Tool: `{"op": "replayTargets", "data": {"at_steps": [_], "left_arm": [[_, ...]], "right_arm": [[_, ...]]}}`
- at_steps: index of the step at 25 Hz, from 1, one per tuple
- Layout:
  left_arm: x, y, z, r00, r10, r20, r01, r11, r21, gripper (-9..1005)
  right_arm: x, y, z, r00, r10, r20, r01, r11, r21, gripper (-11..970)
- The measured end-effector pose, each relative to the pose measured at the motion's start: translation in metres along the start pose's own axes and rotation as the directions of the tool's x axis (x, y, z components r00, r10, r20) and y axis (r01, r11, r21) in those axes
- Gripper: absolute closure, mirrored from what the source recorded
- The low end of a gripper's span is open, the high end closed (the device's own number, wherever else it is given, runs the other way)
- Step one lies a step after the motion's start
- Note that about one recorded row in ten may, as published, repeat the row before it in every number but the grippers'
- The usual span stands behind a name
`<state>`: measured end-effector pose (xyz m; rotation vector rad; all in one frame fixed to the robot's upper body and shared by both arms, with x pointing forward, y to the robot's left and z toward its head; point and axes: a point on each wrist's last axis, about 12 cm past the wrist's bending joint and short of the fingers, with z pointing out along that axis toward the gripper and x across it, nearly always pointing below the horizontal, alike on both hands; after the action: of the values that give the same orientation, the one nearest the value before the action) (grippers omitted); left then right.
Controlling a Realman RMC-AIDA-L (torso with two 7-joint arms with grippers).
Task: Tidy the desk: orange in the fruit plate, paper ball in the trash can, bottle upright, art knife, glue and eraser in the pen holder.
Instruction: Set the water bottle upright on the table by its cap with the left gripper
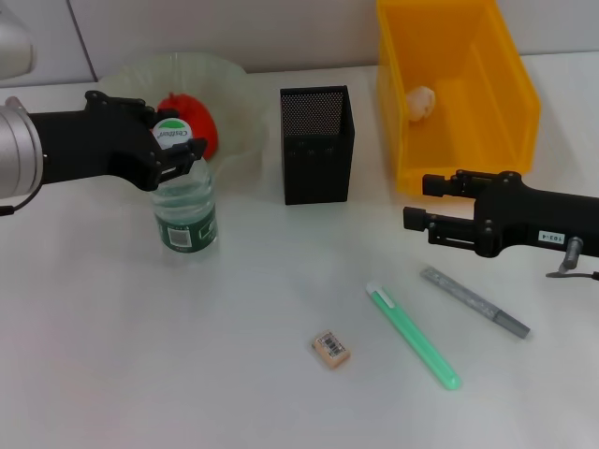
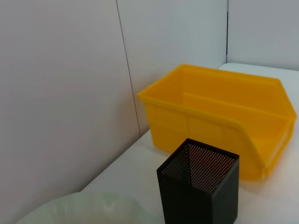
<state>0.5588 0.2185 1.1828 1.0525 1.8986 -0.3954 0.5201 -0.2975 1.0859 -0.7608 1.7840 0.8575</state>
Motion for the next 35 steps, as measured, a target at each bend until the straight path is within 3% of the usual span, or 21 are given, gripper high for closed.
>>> {"op": "replayTargets", "data": {"at_steps": [35], "left_arm": [[0.011,0.011,-0.009,0.997,-0.083,-0.007,0.082,0.996,-0.030,556]], "right_arm": [[0.000,0.001,0.002,1.000,-0.001,-0.003,0.001,1.000,-0.012,329]]}}
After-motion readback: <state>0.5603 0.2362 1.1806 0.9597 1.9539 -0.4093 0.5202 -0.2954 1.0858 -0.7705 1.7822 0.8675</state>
